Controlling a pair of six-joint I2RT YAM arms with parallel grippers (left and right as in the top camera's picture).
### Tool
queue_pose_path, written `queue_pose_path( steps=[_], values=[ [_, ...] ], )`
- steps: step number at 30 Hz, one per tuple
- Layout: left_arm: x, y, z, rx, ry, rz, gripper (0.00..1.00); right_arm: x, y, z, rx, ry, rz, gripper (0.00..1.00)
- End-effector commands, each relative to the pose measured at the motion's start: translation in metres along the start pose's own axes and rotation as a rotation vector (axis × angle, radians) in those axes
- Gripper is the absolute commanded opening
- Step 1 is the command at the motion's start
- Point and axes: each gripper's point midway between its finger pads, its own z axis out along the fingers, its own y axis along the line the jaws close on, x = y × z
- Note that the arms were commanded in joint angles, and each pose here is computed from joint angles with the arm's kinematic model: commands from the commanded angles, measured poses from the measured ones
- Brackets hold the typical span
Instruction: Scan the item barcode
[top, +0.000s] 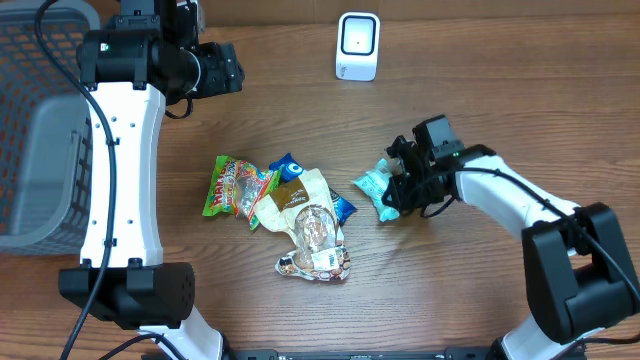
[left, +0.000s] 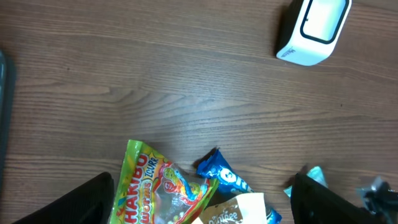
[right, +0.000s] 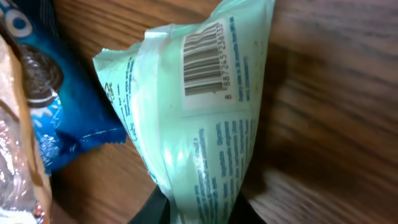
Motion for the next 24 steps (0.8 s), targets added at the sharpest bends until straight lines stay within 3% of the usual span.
queue_pose_path(
  steps=[1, 11, 16, 24],
  values=[
    [-0.003, -0.002, 0.0, -0.006, -0.01, -0.002, 0.82, -0.05, 0.022, -0.061, 0.07, -0.169, -0.157, 0.04],
    [-0.003, -0.002, 0.0, -0.005, -0.011, -0.002, 0.86, -0.082, 0.088, -0.171, 0.147, -0.402, -0.348, 0.04],
    [-0.003, -0.002, 0.0, -0.005, -0.011, -0.002, 1.0, -0.074, 0.115, -0.214, 0.169, -0.521, -0.412, 0.04],
    [-0.003, -0.002, 0.0, -0.005, -0.011, -0.002, 1.0, -0.054, 0.145, -0.272, 0.131, -0.682, -0.475, 0.04]
  ],
)
